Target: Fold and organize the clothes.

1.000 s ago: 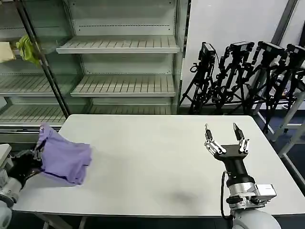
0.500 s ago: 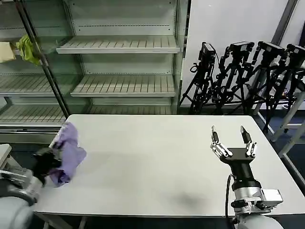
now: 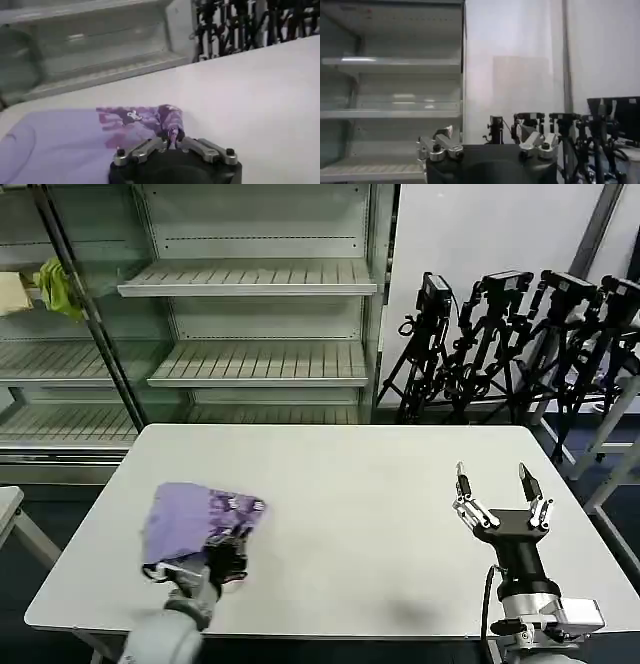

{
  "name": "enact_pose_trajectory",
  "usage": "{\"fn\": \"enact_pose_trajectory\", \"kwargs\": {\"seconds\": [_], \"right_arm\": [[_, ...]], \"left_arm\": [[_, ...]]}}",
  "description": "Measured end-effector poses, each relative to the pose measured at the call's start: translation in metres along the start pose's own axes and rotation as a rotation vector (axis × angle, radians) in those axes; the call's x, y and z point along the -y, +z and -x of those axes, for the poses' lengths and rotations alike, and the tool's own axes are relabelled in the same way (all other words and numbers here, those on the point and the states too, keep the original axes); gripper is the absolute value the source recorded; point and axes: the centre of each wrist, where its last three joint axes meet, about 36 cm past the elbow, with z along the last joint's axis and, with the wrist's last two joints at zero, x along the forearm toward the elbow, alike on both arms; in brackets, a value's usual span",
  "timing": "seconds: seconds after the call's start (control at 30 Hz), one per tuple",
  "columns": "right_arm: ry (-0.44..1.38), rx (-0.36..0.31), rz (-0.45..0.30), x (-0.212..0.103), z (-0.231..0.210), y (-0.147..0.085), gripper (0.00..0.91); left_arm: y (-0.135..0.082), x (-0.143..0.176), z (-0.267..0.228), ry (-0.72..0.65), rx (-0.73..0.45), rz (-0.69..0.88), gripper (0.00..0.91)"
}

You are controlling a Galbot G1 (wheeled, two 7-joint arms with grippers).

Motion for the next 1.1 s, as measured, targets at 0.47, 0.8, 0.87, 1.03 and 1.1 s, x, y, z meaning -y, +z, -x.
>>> {"fn": "enact_pose_trajectory", "kwargs": {"seconds": [0.47, 0.8, 0.87, 1.03, 1.1], "right_arm": [[-0.024, -0.052, -0.007, -0.007, 0.003, 0.014, 0.907], [-0.054, -0.091, 0.004, -0.017, 0.006, 0.022, 0.907], [-0.06, -0.098, 0.008, -0.019, 0.006, 0.024, 0.907], [-0.076, -0.116, 0.019, -0.027, 0.009, 0.03, 0.907], [-0.085, -0.12, 0.023, -0.03, 0.01, 0.031, 0.907]], "left_arm": [[-0.018, 0.047, 0.025, 0.085, 0.086, -0.113, 0.907], [-0.047, 0.037, 0.007, 0.091, 0.186, -0.186, 0.907], [-0.054, 0.032, 0.0, 0.09, 0.21, -0.196, 0.907], [-0.068, 0.024, -0.018, 0.088, 0.264, -0.217, 0.907], [-0.072, 0.023, -0.024, 0.086, 0.283, -0.226, 0.907]]}}
